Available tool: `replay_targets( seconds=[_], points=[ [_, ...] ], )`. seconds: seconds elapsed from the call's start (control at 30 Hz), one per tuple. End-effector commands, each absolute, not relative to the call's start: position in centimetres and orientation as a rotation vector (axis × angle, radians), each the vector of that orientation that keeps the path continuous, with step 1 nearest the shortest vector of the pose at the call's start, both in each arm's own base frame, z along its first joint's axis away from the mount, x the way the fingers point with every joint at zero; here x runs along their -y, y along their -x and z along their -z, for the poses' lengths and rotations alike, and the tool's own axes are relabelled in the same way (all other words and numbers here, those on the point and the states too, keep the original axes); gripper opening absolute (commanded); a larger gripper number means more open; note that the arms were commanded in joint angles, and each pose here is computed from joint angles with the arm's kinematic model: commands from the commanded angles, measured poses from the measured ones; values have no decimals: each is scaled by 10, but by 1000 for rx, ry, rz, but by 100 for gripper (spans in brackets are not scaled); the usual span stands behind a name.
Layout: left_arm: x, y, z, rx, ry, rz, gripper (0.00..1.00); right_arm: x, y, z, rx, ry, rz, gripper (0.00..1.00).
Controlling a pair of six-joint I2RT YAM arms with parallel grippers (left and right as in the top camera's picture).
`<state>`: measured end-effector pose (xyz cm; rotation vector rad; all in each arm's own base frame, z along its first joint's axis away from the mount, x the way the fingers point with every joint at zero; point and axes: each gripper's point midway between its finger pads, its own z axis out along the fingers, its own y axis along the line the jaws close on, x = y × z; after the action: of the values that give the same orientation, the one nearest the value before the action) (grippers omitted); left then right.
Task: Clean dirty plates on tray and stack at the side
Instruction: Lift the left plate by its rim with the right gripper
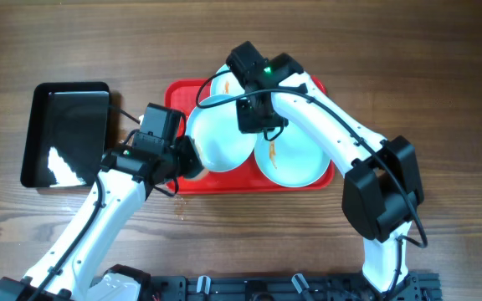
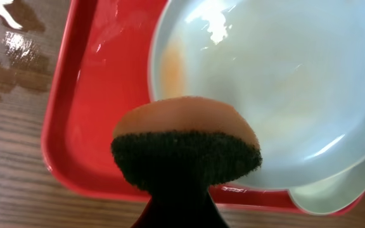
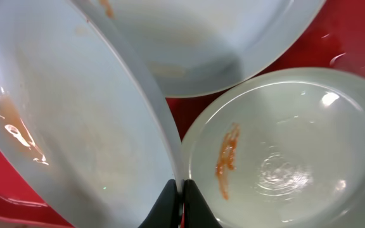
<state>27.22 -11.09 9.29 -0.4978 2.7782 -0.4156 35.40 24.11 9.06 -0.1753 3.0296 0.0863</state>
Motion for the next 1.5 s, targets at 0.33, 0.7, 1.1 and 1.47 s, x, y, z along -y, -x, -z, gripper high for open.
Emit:
replay_targets(
  seconds=[0.33,0.7,1.1,1.47],
  points=[
    [109,-270,-101,-2790,407,397,4,-191,-370,-134,-2846,78,301,4],
    [94,-274,-97,-2774,419,272,4,-205,-358,-148,-2703,172,504,4],
    [89,-271,-66,-2874,448,178,4,-203,-353,-186,-2575,84,505,4],
    [52,-269,-62,-2887,647,159,4,-196,-351,-214,-2515,51,468,4]
  ],
)
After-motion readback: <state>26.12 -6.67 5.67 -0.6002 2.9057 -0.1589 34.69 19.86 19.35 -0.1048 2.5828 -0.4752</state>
